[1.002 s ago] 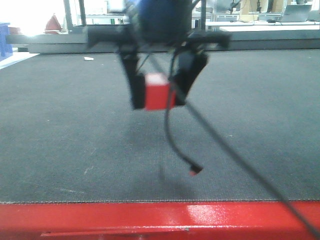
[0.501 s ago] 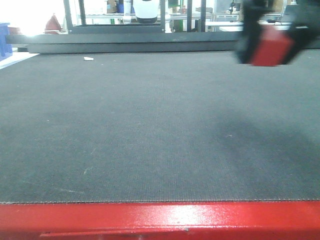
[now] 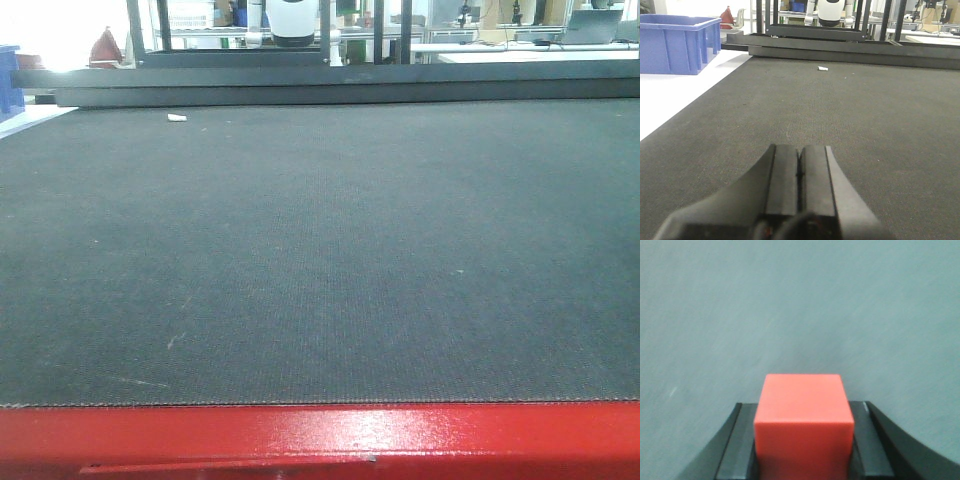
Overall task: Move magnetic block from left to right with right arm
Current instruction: 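Lift the red cube with the right gripper and raise it, then hold the red cube in the right gripper while backing away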
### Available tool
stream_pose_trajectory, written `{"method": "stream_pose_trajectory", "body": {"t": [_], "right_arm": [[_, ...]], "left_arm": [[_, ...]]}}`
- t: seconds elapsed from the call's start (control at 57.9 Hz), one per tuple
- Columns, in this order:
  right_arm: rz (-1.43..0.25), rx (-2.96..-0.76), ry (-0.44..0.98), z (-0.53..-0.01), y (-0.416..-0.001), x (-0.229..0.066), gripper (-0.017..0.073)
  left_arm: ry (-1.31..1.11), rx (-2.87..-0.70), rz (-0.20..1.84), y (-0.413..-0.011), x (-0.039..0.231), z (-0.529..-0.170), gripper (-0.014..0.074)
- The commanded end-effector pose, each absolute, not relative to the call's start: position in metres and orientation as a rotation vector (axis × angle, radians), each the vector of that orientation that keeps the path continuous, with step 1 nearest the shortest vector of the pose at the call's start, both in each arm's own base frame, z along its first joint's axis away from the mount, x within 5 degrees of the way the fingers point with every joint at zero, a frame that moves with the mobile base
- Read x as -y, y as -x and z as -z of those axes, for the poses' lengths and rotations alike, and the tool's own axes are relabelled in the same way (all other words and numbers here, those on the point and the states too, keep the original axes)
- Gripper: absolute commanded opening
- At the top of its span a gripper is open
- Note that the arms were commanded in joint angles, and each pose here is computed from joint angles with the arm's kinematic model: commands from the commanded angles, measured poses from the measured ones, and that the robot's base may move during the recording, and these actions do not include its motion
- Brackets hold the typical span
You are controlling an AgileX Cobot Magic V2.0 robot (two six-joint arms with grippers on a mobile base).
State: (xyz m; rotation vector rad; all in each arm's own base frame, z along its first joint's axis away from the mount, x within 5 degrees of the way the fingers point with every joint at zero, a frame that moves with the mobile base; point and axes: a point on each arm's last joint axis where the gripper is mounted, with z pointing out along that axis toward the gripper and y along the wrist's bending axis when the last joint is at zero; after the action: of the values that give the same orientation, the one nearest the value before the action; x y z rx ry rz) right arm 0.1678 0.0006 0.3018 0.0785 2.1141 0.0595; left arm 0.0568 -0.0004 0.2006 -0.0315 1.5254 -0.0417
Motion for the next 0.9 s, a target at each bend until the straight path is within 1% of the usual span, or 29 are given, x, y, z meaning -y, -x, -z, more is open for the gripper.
{"method": "stream_pose_trajectory", "body": {"t": [0.0, 0.225, 0.536, 0.674, 0.881], "right_arm": [[-0.039, -1.877, -0.07, -0.318, -0.158, 0.002, 0.0328], [-0.009, -1.638, -0.039, -0.304, -0.121, 0.002, 0.0328], [0.001, -1.467, -0.026, -0.299, -0.079, 0.001, 0.0328], [0.001, -1.405, -0.025, -0.303, -0.067, 0.001, 0.0328], [0.001, -1.394, -0.025, -0.304, -0.065, 0.001, 0.0328]], "left_arm": [[0.037, -1.443, 0.051, -0.056, 0.0, -0.206, -0.0126], [0.037, -1.443, 0.051, -0.056, 0.0, -0.206, -0.0126], [0.037, -1.443, 0.051, -0.056, 0.0, -0.206, -0.0126], [0.037, -1.443, 0.051, -0.056, 0.0, -0.206, -0.0126], [0.037, -1.443, 0.051, -0.056, 0.0, -0.206, -0.0126]]}}
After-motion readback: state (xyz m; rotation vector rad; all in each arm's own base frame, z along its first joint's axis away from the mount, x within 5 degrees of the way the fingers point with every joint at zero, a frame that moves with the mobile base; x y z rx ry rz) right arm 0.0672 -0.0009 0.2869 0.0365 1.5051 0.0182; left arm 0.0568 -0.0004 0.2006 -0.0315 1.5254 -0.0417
